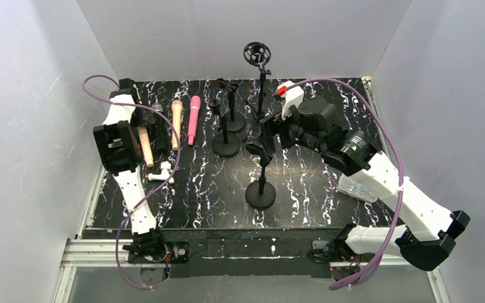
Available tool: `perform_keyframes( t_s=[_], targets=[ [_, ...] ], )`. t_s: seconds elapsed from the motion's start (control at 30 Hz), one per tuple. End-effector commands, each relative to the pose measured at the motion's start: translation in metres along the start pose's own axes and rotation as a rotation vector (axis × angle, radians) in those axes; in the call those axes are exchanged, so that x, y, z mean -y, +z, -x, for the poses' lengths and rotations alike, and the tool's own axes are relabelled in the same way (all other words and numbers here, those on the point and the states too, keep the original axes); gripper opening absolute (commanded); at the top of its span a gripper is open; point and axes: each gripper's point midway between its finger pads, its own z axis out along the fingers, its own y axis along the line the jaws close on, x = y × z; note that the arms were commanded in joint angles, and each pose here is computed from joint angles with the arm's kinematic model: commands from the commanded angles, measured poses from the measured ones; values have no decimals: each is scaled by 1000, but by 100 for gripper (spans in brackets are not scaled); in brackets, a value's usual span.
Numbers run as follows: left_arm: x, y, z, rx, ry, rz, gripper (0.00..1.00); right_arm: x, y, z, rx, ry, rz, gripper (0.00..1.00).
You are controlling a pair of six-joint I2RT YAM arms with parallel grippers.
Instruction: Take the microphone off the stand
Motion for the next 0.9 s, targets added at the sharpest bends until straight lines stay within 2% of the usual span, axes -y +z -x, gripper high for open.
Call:
perform_keyframes(
  t_s=[0.0,0.43,0.67,0.87],
  targets=[
    [-11,-44,22,91,-11,15,70,-6,-8,29,84,7,27,98],
    [-18,-84,40,177,-20,23,76,-8,-11,30,81,11,37,98],
    [-25,-131,50,267,-36,27,78,-8,-14,31,97,18,40,98],
    [-19,-188,52,368,-39,-31,80,-13,-12,20,93,31,69,98]
  ],
)
